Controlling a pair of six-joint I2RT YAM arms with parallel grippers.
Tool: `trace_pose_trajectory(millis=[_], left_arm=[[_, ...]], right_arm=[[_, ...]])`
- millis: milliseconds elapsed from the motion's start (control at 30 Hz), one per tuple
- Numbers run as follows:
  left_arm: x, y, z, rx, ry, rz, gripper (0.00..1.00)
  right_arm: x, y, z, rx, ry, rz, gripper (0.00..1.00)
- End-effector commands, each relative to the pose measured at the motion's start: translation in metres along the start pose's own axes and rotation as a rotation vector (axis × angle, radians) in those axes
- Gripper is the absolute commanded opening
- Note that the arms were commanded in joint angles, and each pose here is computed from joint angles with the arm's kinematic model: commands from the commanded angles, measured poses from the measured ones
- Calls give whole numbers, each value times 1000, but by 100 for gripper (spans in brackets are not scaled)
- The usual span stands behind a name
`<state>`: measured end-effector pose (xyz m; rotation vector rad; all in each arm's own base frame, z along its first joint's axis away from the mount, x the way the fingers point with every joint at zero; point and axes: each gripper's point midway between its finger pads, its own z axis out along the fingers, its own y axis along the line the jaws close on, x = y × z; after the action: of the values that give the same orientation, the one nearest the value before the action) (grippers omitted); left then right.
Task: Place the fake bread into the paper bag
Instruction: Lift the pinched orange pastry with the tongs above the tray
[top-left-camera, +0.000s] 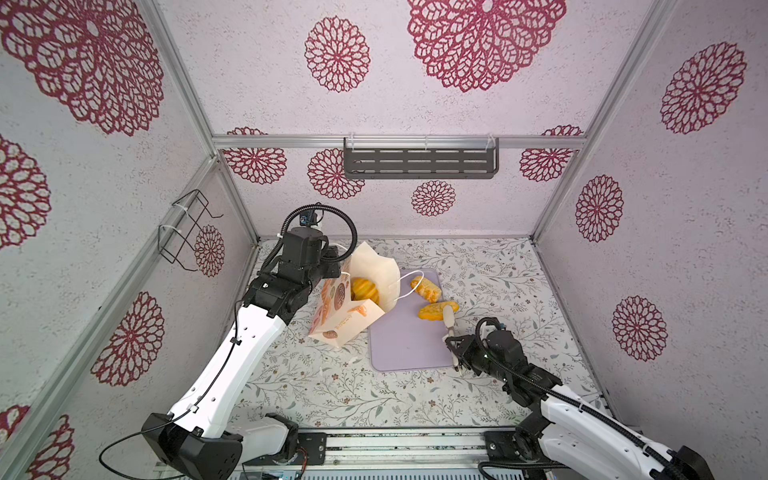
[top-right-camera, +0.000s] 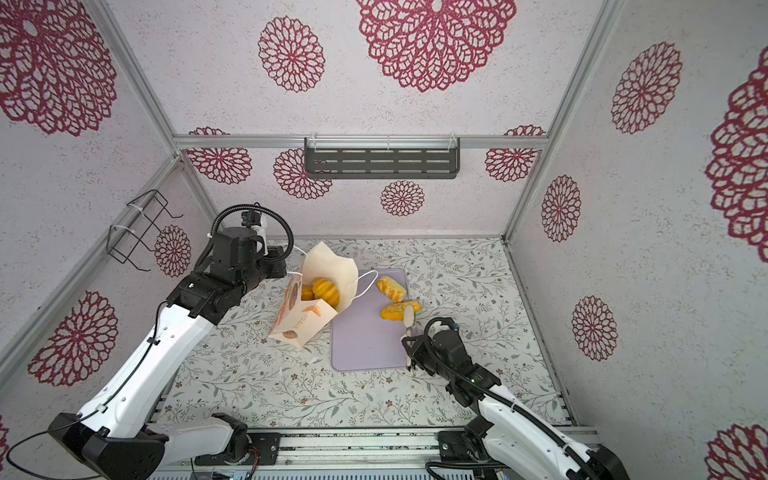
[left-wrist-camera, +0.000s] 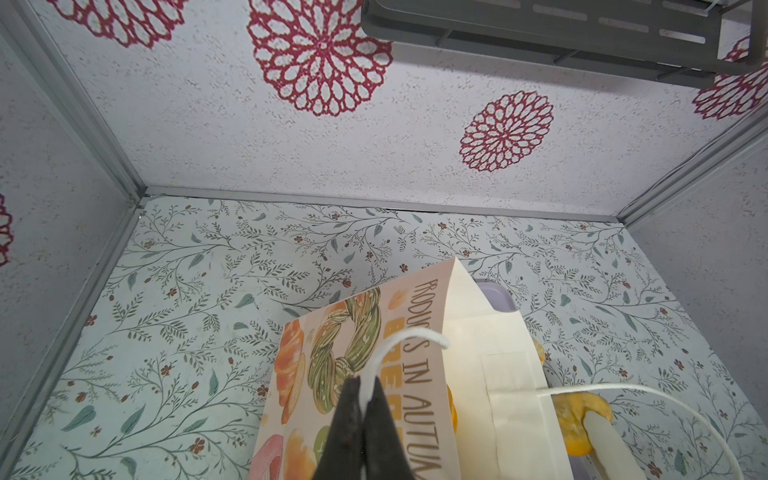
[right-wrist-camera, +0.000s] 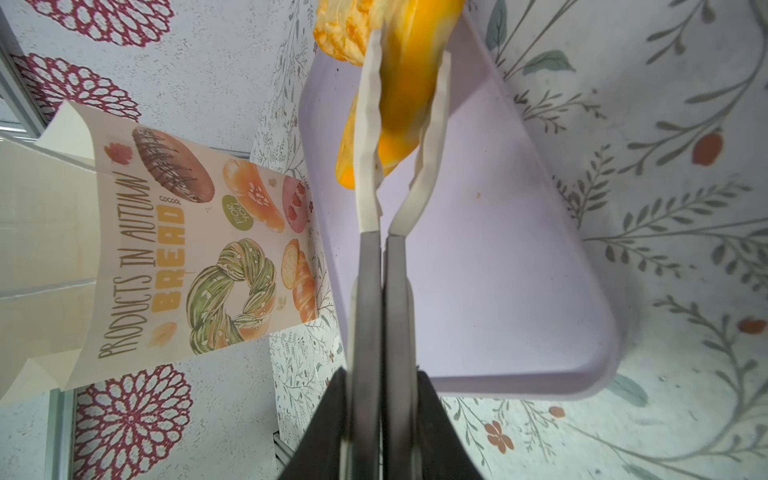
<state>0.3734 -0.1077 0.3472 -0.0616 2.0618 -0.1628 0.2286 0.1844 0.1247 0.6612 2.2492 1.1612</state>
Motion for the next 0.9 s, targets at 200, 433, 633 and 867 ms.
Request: trace_pose_trajectory(millis=[200, 433, 633, 867], left_arm=[[-8, 3, -5, -3, -32, -13, 0], [-8, 3, -6, -2, -35, -13, 0], [-9, 4, -6, -4, -36, -13, 0], [-8, 4, -6, -3, -35, -12, 0]], right_arm=[[-17, 33, -18, -117, -85, -19, 0], [-22, 48, -22, -167, -103, -44, 0], [-31, 74, -30, -203, -126, -83, 0], [-40, 112, -38, -250, -138, -149, 0]])
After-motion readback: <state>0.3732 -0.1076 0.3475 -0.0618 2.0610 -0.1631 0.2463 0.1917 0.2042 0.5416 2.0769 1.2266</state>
